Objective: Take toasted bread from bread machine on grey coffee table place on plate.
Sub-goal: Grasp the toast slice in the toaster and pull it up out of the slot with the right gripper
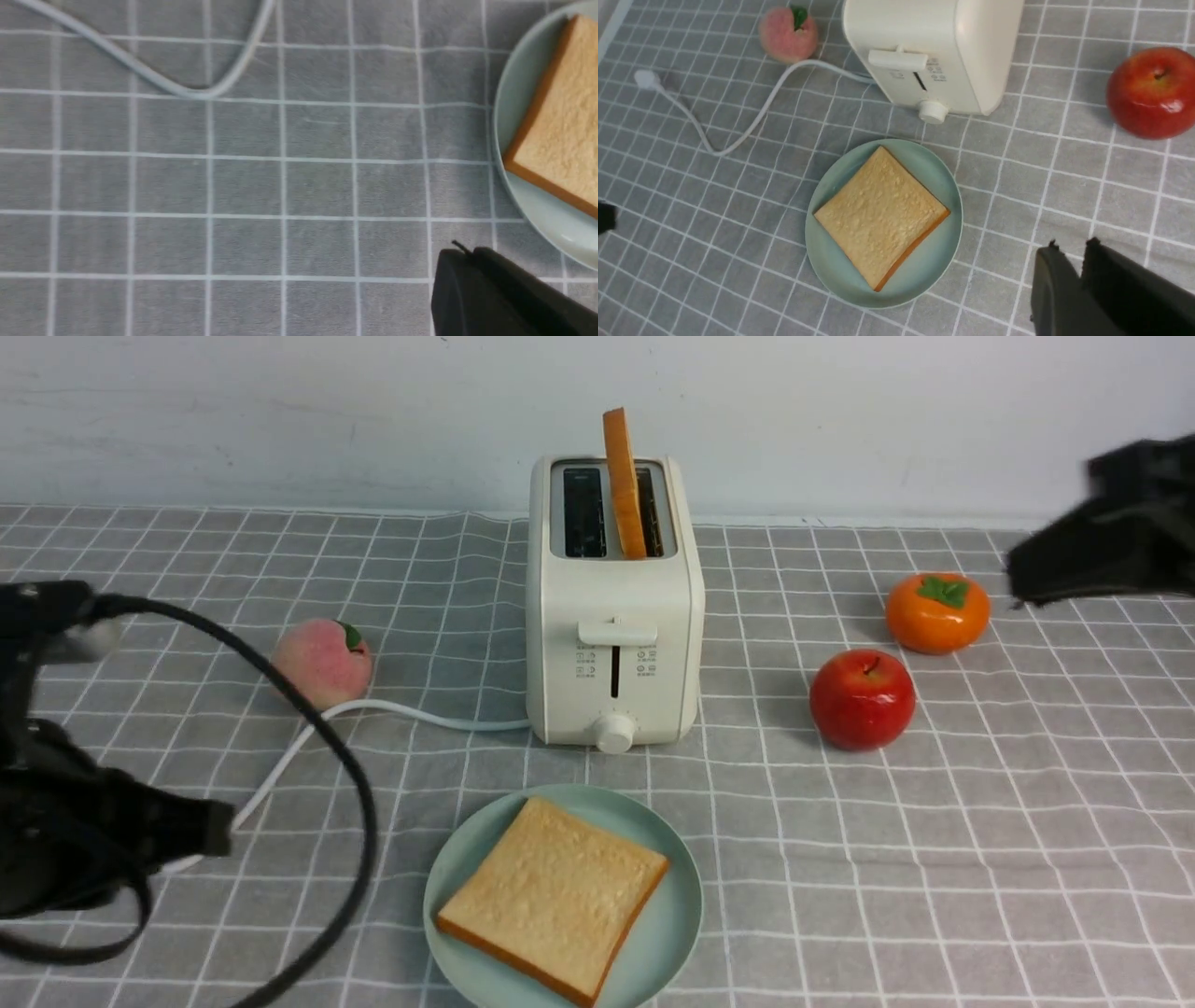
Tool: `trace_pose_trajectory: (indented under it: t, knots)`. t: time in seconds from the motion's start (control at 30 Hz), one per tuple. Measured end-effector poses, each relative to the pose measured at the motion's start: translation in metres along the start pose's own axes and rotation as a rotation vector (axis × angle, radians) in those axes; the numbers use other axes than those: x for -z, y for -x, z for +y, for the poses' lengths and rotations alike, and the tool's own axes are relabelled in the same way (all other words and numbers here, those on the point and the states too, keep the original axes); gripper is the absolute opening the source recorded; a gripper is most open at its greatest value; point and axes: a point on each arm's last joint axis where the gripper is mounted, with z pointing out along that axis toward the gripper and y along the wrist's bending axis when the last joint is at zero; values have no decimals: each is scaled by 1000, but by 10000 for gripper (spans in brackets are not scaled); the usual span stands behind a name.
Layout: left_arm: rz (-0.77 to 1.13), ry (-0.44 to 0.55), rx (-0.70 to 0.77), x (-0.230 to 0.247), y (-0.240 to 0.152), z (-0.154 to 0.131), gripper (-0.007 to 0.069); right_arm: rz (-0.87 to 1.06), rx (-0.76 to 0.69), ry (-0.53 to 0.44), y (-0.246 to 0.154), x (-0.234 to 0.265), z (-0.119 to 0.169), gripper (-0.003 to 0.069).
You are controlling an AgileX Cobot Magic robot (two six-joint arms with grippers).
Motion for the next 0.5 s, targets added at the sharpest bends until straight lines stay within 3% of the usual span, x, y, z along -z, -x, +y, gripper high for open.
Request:
trace_pose_trajectory:
  t: [0.13,0.23,0.33,0.5]
  knots:
    - [-171,-63,34,46,-19,15,-14,-5,58,-65,28,-52,16,140]
    - [-257,-100,48,65,-38,26,-14,-44,83,-114,47,-86,22,212]
    - [-320,-133,88,73,-66,39,-14,-111,108,-136,71,-127,29,352]
    - [-372,-165,132,75,-90,50,-14,-184,147,-119,90,-179,38,512]
